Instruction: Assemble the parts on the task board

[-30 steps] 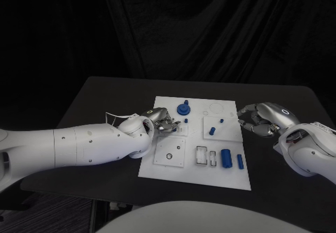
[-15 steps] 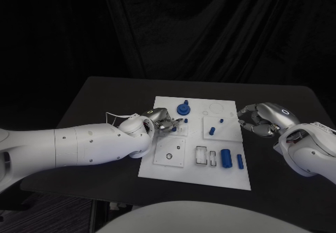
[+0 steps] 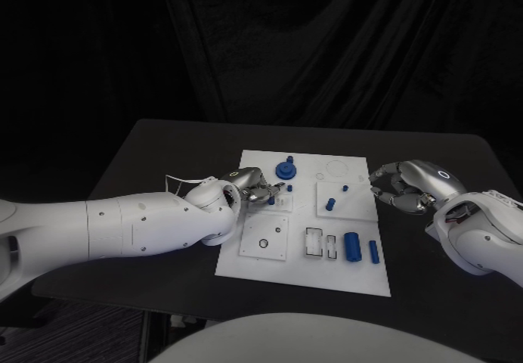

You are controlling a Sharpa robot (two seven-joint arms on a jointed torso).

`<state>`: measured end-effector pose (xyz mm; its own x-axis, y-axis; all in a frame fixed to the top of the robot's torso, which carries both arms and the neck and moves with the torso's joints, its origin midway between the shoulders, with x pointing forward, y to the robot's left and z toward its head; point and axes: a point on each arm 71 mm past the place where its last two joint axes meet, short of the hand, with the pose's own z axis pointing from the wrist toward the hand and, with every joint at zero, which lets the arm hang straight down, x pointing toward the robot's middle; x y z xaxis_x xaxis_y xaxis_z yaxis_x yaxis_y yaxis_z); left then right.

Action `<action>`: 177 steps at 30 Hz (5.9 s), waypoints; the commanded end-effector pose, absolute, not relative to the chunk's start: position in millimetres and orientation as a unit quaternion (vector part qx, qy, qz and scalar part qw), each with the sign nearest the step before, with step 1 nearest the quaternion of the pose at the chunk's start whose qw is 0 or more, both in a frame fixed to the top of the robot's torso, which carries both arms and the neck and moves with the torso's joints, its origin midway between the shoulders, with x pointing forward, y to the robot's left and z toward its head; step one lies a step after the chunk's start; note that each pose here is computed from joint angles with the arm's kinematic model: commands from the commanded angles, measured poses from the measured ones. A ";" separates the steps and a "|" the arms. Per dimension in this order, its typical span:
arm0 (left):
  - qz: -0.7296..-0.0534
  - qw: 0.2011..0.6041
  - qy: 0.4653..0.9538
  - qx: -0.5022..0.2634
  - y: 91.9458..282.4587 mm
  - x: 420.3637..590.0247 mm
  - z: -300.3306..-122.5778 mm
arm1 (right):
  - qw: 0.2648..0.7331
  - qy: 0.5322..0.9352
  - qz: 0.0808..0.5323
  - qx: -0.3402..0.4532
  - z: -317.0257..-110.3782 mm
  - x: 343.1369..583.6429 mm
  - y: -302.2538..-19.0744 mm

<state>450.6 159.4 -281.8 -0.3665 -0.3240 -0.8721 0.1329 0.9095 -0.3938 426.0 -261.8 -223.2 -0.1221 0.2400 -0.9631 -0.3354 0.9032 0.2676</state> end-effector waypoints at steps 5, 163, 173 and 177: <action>-0.230 0.558 0.794 -0.071 156.0 450.2 -280.9 | 0.660 0.721 0.209 -0.030 -224.7 425.8 -263.0; -0.092 0.499 0.862 -0.004 201.1 533.8 -226.3 | 0.670 0.702 0.241 -0.025 -216.7 422.4 -256.9; -0.087 0.491 0.867 0.001 197.8 535.2 -227.8 | 0.672 0.699 0.243 -0.024 -215.4 421.0 -258.0; -0.093 0.495 0.864 0.001 196.3 534.3 -226.9 | 0.672 0.700 0.242 -0.024 -215.4 421.0 -258.8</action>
